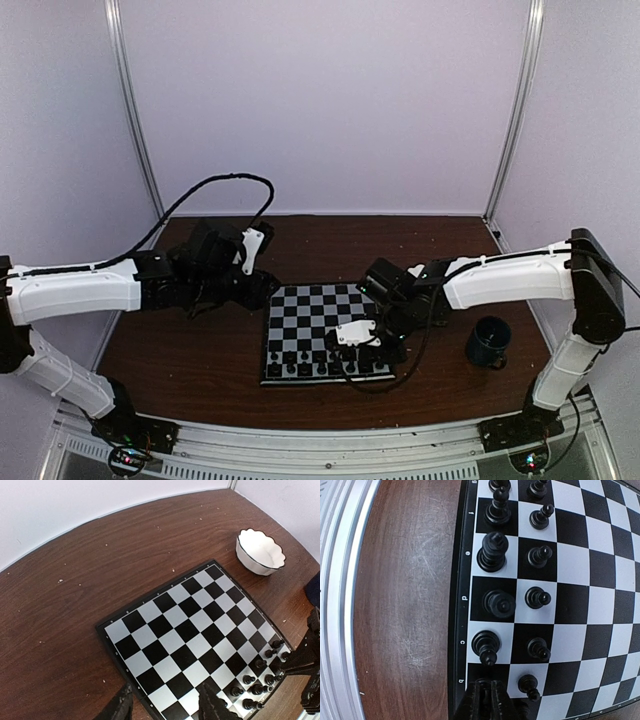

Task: Set up the chess pieces on the board
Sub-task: Place the knight at b8, then reset both arms

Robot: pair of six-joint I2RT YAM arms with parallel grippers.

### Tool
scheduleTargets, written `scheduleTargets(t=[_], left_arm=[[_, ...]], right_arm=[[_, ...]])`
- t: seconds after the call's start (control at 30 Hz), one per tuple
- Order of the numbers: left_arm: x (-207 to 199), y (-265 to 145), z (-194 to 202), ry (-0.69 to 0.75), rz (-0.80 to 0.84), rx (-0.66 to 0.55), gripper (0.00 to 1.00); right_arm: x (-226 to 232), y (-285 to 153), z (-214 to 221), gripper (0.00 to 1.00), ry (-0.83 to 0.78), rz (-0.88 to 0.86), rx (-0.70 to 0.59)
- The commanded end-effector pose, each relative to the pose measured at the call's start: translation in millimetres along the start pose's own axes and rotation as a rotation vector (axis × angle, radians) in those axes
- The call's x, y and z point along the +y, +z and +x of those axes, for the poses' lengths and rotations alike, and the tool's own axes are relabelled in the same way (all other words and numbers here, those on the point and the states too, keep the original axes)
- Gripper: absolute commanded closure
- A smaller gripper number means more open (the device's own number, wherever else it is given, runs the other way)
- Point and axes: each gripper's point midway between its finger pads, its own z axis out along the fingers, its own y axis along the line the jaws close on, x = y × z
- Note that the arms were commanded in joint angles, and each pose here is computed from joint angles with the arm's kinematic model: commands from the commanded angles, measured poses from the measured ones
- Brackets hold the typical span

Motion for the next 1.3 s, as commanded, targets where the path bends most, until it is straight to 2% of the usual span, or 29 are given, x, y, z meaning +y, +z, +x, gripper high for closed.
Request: scheduleTargets(t=[0.0, 0.5, 0.73, 0.93, 1.03, 1.1, 1.13, 1.17, 1.2, 1.27], left_arm=[[-3.5, 2.1, -10.8, -0.018, 0.015, -0.029, 0.55], [-2.8, 2.6, -7.1, -0.019, 0.015, -0.023, 0.55], [-3.3, 2.3, -7.1, -0.021, 0.019, -0.023, 0.55], [-2.4, -2.1, -12.3, -0.002, 0.012, -0.025, 0.55], [0.7, -5.5, -15.8, 0.009, -0.008, -0.02, 0.53], [6.2, -7.3, -16.7, 0.017, -0.04, -0.011, 0.48], [11.2, -8.2, -15.8, 0.016, -0.07, -0.001, 0.41], [16.1, -8.3, -14.7, 0.014, -0.098, 0.013, 0.37], [19.7, -8.3, -14.0, 0.016, -0.118, 0.03, 0.35], [25.2, -8.0, -11.5, 0.024, -0.152, 0.064, 0.28]], right_arm=[[0.4, 9.3, 6.2, 0.93, -0.01, 0.003, 0.027], [1.1, 13.4, 7.0, 0.87, -0.001, -0.009, 0.031], [1.8, 8.0, 6.6, 0.81, 0.005, -0.006, 0.033], [-8.1, -39.7, -8.8, 0.7, 0.007, 0.074, -0.007], [-25.8, -77.1, -14.5, 0.64, 0.094, 0.091, -0.068], [-49.6, -107.7, -15.5, 0.57, 0.198, 0.132, -0.142], [-62.4, -122.6, -13.1, 0.51, 0.251, 0.162, -0.174], [-75.6, -137.5, -8.4, 0.35, 0.303, 0.2, -0.201], [-88.7, -153.0, -3.2, 0.05, 0.352, 0.248, -0.23], [-117.3, -181.9, 15.4, 0.01, 0.465, 0.381, -0.261]])
